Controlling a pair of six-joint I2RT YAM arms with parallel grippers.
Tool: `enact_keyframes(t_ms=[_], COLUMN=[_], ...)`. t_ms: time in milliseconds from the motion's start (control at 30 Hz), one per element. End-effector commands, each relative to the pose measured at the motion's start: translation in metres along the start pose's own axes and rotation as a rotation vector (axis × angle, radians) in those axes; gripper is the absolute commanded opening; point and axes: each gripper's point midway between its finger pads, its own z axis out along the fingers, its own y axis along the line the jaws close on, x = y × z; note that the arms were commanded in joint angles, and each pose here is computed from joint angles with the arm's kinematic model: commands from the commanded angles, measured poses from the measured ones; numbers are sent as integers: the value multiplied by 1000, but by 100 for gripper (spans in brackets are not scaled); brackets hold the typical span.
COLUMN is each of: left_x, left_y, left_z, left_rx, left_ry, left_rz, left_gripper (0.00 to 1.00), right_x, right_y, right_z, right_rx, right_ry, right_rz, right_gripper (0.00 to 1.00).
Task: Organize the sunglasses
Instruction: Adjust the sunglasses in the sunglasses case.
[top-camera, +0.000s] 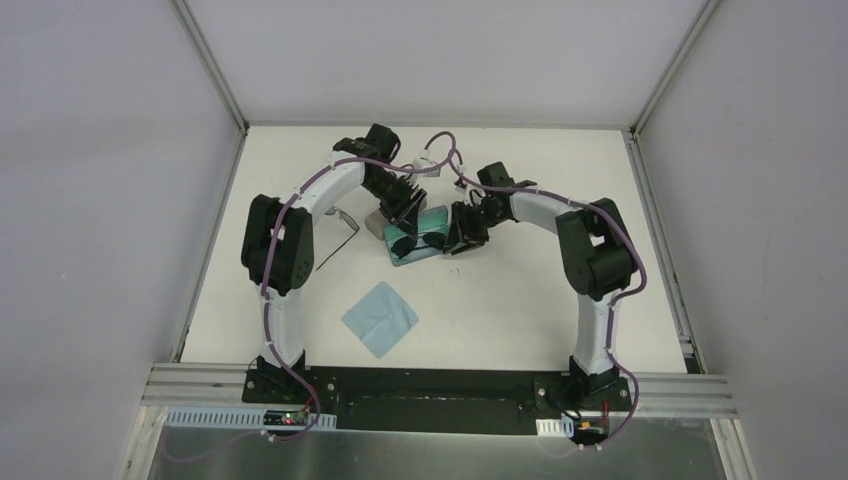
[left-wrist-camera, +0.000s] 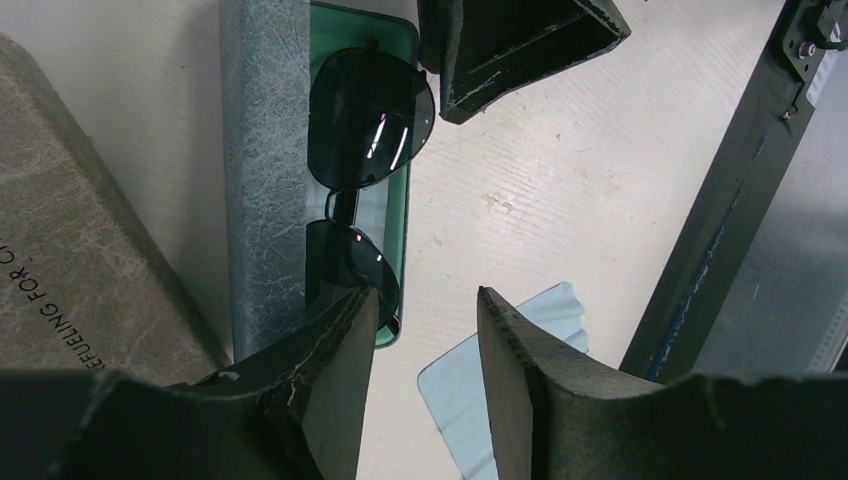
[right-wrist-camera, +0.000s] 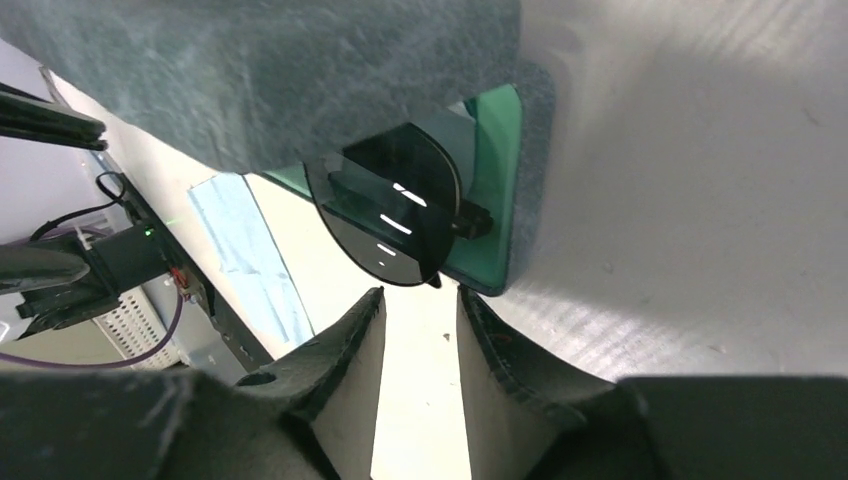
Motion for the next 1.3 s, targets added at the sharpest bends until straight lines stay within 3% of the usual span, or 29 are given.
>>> enact_keyframes(t_ms=[0,133,267,633,900,1267], left_x=[-11,-16,-22,-21,-22,-21], left_y=[2,1,-4,-6,-5,-5], left_z=[-2,-3,-6,-6,-7,-4], left_rx=[-14,-11,2,6,-3,10], left_ry=[-11,-24,-46,-46,-44,-46], left_rz=[69,71,62,54,64,67], left_gripper=[43,42,44,44,43,42], right_x=[-11,1,12,-11,-17,-41], right_y=[11,35,56,60,24,15], right_z=[-18,-31,-35,-3,9,10], right_rx=[33,-70,-188,-191,-34,38], right_ry=[-84,-65,-43,-50,-58,-114], right_rz=[-33,-101,-145,-148,-123,-152], right_gripper=[35,34,19,0,0,0])
